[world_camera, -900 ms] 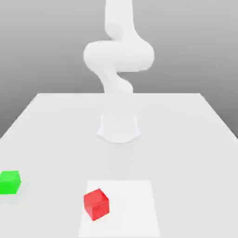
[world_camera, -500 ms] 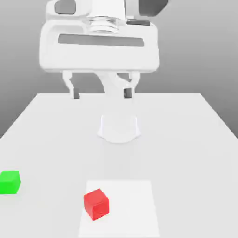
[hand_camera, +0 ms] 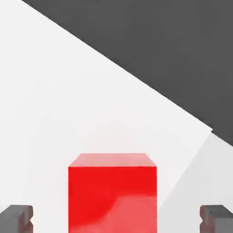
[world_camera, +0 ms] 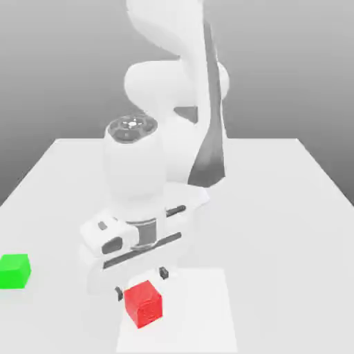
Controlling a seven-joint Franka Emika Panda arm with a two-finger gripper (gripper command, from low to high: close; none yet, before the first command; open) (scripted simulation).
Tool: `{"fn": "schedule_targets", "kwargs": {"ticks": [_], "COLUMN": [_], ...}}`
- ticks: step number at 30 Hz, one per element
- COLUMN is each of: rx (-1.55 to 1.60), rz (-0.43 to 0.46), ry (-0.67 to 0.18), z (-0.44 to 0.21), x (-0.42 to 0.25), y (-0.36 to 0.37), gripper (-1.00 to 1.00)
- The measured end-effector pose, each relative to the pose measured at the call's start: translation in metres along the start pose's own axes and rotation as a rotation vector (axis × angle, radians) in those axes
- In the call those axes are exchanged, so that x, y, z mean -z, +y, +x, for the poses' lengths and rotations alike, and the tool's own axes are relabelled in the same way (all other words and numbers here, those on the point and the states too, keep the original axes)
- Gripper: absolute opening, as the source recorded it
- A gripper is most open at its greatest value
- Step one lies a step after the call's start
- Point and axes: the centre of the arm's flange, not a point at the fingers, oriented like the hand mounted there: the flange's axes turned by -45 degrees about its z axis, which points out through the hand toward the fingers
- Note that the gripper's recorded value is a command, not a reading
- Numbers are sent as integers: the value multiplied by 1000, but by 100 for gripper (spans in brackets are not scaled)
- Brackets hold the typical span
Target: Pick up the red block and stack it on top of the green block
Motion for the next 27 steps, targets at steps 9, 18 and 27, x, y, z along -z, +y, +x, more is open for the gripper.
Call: {"fn": "schedule_targets", "kwargs": {"ticks": [9, 18, 27], "rx": [1, -220, -674], "rz": [1, 2, 3], "ry": [-1, -2, 0], "z": [0, -62, -234], "x": [-1, 64, 80], "y": [0, 70, 171], "gripper": [-100, -100, -100]}}
